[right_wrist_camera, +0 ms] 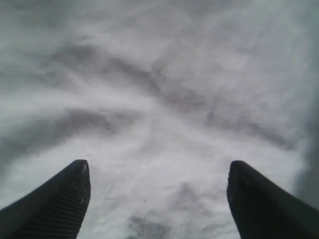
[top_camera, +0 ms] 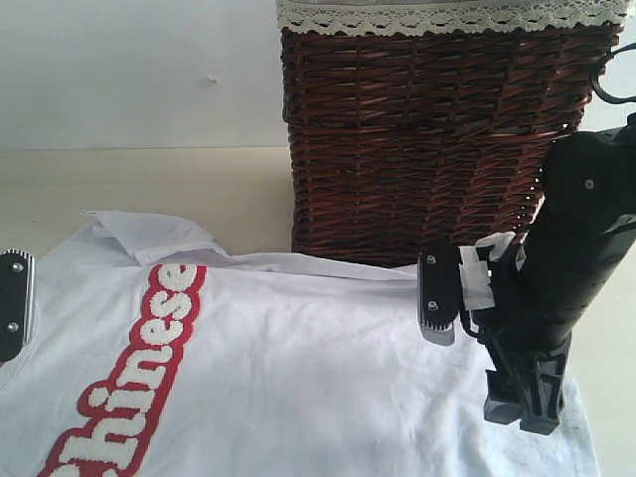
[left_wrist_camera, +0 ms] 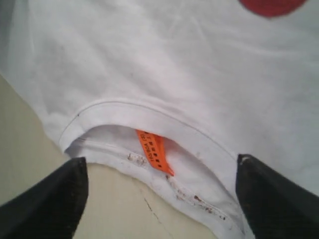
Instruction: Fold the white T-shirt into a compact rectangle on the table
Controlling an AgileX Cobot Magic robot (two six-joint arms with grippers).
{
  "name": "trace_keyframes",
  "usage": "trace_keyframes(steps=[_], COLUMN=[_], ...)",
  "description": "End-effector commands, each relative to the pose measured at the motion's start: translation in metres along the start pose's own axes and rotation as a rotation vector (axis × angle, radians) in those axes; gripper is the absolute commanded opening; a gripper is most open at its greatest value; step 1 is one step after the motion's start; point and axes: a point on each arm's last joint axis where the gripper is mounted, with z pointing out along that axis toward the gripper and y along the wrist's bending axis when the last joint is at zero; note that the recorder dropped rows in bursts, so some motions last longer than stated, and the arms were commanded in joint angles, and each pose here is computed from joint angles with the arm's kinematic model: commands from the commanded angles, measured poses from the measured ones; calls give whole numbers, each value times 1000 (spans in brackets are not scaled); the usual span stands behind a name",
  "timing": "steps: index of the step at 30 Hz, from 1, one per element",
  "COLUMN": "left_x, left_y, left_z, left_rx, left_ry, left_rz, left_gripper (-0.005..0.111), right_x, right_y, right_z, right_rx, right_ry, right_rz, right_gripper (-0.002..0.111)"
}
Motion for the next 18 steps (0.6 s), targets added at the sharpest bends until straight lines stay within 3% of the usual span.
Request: trace_keyframes(steps=[1, 3, 5, 8, 10, 14, 16, 18], left_x=[-1, -4, -6, -7, -7, -8, -9, -11], left_y=[4, 7, 8, 6, 5, 5, 6, 10], left_z=[-2, -4, -5, -6, -6, -6, -6, -8], left_rx=[-30, -69, -68, -51, -33, -30, -37, -40], left_ry=[-14, -45, -75, -87, -80, -98, -111, -125], left_rz=[25, 29, -107, -182, -171, -167, -205, -252], left_gripper=[84, 84, 84, 81, 70, 33, 19, 19], right_x=[-4, -5, -6, -11, -13, -13, -10, -7], right_y=[1, -1, -2, -3, -2, -4, -4, -1], right_z=[1, 0, 0, -1, -1, -1, -1, -1], right_rx=[-16, 7, 25, 21, 16, 26, 31, 6], right_ry=[-50, -63, -77, -121, -150, -155, -120, -76], right_rz=[69, 70, 73, 126, 160, 261, 183, 36], right_gripper=[74, 74, 74, 74, 74, 74, 73, 73])
